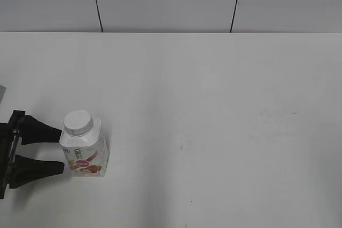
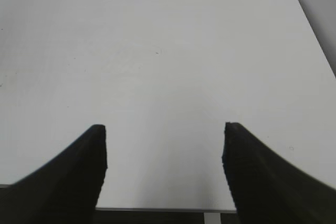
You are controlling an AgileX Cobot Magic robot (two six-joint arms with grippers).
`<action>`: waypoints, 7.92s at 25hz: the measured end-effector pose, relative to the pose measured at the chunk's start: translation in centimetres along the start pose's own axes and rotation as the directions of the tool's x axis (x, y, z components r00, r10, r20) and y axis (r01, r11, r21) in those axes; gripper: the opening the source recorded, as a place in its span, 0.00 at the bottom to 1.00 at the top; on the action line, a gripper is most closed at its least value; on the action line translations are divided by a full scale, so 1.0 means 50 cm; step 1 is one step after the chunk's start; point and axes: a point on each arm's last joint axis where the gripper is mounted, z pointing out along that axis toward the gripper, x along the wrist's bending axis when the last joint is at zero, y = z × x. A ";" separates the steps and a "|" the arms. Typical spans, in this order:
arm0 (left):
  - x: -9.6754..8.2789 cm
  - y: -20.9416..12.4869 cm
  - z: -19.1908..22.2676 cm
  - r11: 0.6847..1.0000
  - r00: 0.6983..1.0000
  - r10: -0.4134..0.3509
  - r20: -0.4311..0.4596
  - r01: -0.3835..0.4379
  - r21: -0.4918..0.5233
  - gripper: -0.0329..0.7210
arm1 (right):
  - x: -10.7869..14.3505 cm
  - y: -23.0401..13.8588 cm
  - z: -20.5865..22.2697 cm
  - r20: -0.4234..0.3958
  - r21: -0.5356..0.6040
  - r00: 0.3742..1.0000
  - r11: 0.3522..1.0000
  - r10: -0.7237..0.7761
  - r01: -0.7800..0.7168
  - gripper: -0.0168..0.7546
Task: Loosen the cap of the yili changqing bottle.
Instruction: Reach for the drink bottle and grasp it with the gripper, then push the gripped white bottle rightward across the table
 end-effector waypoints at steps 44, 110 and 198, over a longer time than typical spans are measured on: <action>0.005 0.001 -0.001 1.000 1.000 0.011 -0.004 -0.011 0.001 0.69 | 0.000 0.000 0.000 -0.001 0.000 1.000 1.000 0.000 0.000 0.73; 0.022 0.010 0.100 0.995 0.993 0.096 0.062 -0.094 -0.029 0.60 | 0.000 0.000 0.000 -0.001 0.000 1.000 1.000 0.000 0.000 0.73; 0.137 0.135 0.376 0.993 0.994 0.107 0.037 -0.104 -0.055 0.59 | 0.000 0.000 0.000 -0.001 0.000 1.000 1.000 0.000 0.000 0.73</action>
